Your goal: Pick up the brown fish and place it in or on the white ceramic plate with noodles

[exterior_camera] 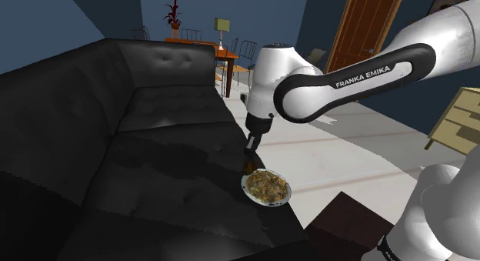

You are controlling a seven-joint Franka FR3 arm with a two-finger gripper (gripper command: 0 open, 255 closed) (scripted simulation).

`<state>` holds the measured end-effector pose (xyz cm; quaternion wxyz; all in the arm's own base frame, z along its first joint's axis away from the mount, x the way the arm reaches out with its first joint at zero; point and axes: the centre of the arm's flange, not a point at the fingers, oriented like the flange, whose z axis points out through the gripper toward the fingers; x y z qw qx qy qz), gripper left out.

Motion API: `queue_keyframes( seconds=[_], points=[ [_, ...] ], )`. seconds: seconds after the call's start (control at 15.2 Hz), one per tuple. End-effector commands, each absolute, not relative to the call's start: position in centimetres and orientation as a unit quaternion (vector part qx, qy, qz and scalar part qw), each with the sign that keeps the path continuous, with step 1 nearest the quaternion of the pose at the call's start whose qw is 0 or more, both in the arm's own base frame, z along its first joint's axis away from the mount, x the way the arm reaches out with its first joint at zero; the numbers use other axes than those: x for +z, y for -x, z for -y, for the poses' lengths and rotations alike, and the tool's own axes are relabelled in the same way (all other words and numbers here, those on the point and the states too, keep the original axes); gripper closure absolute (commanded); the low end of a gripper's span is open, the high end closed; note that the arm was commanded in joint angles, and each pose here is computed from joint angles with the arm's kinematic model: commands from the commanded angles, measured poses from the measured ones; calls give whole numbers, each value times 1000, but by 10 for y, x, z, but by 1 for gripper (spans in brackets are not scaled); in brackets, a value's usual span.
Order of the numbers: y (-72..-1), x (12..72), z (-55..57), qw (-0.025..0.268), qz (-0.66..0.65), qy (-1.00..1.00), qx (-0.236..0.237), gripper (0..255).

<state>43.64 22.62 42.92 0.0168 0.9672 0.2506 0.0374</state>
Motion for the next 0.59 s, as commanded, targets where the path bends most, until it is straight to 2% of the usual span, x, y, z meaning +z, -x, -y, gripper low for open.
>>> queue_keyframes(
  seconds=[0.0,0.53],
  points=[
    [-422,428,-200,16,-251,-967,38,255],
    [-399,409,-156,16,-251,-967,38,255]
  ],
)
